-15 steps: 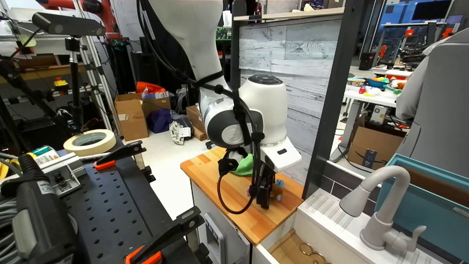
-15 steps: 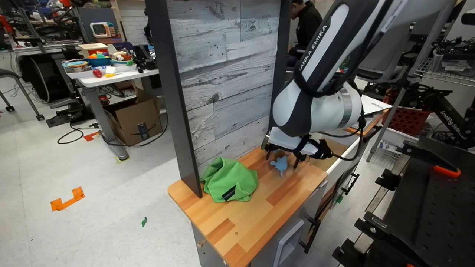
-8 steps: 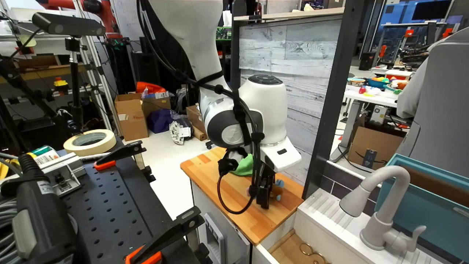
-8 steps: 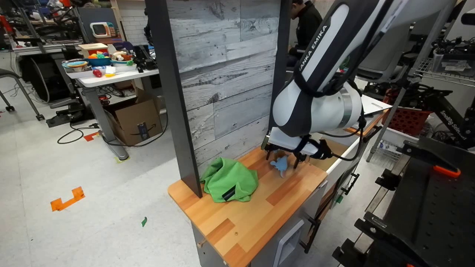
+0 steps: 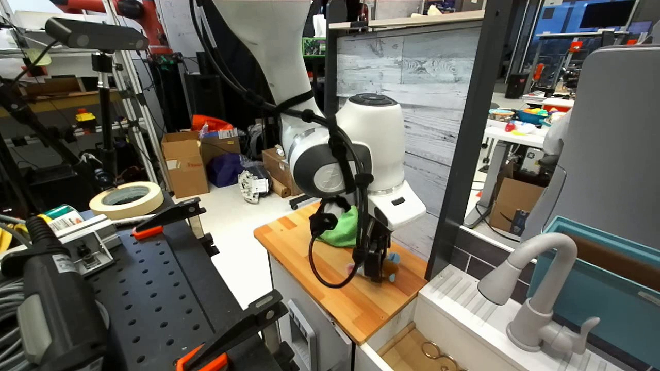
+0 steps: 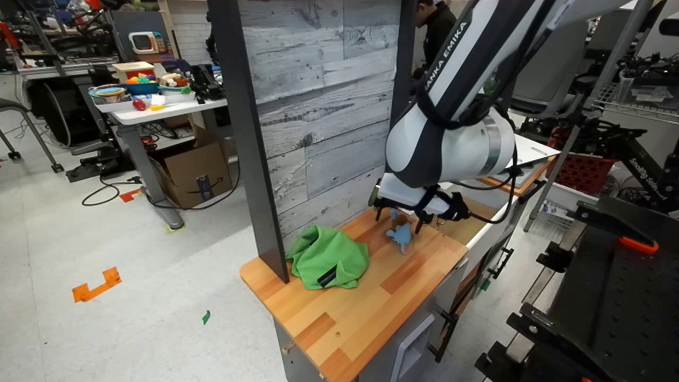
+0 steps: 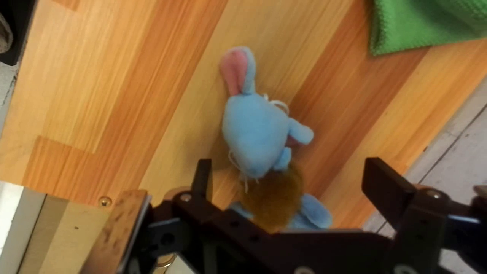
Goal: Move the green cloth to the left, then pick the blue object and move it to the right on the table
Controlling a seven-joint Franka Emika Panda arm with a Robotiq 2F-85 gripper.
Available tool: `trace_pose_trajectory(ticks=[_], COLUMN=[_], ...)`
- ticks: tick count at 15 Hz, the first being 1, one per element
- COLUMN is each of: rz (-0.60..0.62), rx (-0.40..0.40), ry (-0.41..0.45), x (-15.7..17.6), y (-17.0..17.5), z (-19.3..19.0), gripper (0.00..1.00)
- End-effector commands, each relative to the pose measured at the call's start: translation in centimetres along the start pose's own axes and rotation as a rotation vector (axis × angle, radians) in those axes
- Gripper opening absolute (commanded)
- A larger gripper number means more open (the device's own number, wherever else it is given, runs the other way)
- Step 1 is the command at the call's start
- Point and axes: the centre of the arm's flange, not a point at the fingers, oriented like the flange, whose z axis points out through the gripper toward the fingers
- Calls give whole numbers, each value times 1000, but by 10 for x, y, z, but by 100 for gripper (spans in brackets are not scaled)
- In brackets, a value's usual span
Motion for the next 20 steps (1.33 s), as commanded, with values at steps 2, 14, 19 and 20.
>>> trace_pose_trajectory(ticks=[2, 14, 19, 20], rz=[1, 2, 2, 2], rx=[-1, -6, -6, -6], ry=[0, -1, -2, -2], x=[0, -1, -1, -1], y=[1, 3, 3, 3], z=[0, 1, 1, 1], gripper=[100, 100, 100, 100])
